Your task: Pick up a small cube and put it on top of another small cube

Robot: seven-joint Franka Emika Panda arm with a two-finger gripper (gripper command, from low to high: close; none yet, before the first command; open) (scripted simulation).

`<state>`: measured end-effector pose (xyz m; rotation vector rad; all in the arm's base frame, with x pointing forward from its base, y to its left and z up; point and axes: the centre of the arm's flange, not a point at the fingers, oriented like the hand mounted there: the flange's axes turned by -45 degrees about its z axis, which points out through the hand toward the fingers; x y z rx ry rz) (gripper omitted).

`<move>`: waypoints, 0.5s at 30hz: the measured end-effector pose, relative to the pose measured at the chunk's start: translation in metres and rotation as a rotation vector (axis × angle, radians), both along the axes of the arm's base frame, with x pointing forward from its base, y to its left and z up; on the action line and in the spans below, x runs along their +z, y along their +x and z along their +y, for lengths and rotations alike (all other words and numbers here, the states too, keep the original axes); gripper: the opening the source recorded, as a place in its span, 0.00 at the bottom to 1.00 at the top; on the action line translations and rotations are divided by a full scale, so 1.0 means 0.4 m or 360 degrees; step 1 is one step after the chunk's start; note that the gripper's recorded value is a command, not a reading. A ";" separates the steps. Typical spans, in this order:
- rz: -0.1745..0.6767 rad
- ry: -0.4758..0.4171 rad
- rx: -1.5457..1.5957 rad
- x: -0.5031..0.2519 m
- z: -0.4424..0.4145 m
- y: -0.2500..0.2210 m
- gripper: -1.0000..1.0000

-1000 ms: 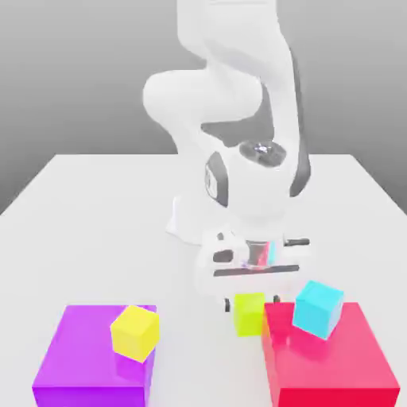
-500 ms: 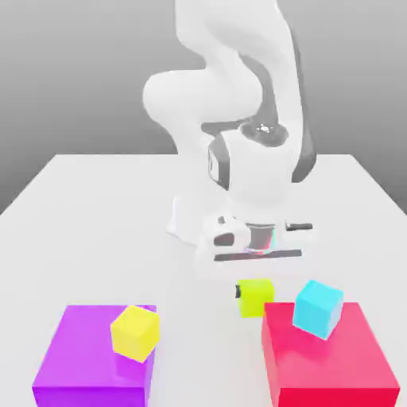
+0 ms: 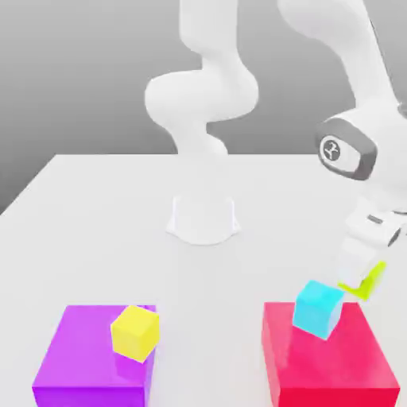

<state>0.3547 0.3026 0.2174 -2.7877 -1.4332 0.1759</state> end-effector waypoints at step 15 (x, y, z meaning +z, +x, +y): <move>-0.0146 0.0098 0.0371 -0.016 0.111 0.338 0.00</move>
